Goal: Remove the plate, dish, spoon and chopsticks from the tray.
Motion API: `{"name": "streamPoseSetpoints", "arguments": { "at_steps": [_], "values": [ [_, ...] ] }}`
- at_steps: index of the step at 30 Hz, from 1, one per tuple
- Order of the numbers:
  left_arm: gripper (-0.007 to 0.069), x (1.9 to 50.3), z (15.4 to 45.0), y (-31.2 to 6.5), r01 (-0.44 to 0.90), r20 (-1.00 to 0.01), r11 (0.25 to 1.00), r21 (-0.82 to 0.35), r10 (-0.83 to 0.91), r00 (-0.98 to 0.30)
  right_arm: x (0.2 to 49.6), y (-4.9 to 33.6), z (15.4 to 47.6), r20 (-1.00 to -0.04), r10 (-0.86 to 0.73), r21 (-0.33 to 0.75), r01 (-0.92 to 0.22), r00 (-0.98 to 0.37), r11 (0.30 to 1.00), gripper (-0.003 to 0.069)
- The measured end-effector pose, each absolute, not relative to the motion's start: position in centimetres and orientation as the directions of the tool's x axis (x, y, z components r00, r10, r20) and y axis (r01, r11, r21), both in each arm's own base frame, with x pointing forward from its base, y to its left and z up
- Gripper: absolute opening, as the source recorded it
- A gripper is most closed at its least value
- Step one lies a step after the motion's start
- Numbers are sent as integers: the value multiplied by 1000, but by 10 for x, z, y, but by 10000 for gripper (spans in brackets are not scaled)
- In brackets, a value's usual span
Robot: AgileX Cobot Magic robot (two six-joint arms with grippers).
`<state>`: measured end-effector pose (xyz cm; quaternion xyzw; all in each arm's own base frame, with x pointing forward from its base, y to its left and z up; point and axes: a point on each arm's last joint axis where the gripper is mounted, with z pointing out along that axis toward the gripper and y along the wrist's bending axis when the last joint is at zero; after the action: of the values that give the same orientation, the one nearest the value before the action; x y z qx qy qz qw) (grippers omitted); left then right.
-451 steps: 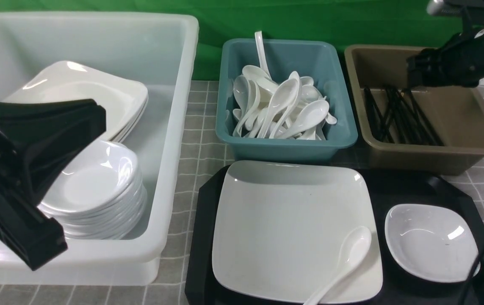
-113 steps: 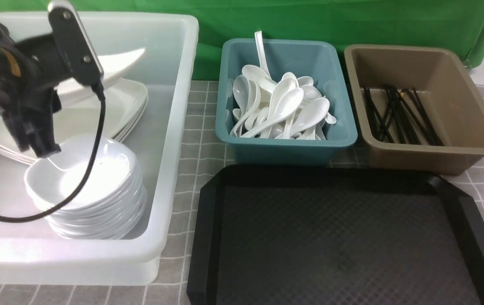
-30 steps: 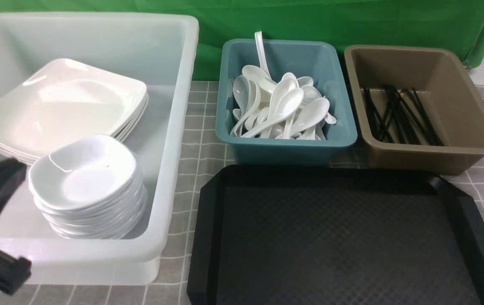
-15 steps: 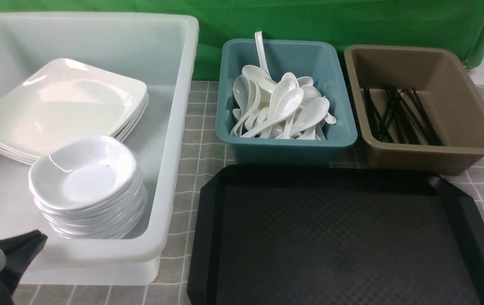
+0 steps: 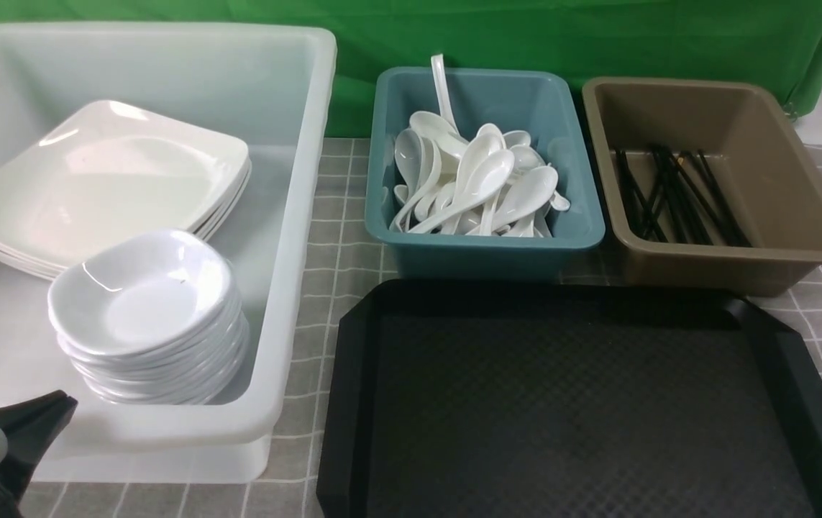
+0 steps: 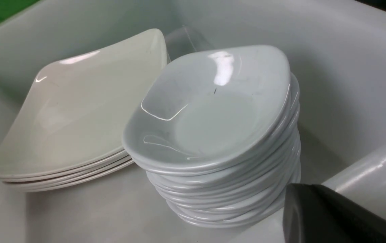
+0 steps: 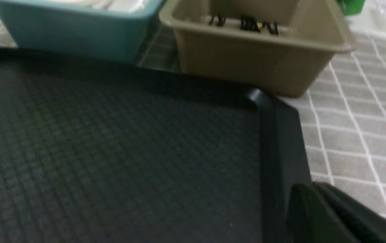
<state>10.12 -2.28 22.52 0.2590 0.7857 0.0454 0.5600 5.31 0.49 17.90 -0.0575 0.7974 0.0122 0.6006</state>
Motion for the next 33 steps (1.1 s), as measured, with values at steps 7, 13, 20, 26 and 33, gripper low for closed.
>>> {"name": "streamPoseSetpoints", "arguments": {
  "at_steps": [7,13,20,26,33],
  "values": [
    [5,101,225,-23,354,-857,862,362,457,-238,52,5,176,-953,-45,-17,-97,-301,995,18],
    [5,101,225,-23,355,-856,861,365,460,-237,52,5,176,-953,-44,-16,-97,-301,995,20],
    [5,101,225,-23,355,-855,860,366,461,-236,52,5,176,-953,-44,-16,-97,-301,995,25],
    [5,101,225,-23,355,-855,860,366,461,-236,52,5,176,-953,-43,-14,-97,-301,995,37],
    [5,101,225,-23,355,-855,860,366,461,-236,52,5,176,-953,-43,-14,-97,-301,995,52]
  ]
}}
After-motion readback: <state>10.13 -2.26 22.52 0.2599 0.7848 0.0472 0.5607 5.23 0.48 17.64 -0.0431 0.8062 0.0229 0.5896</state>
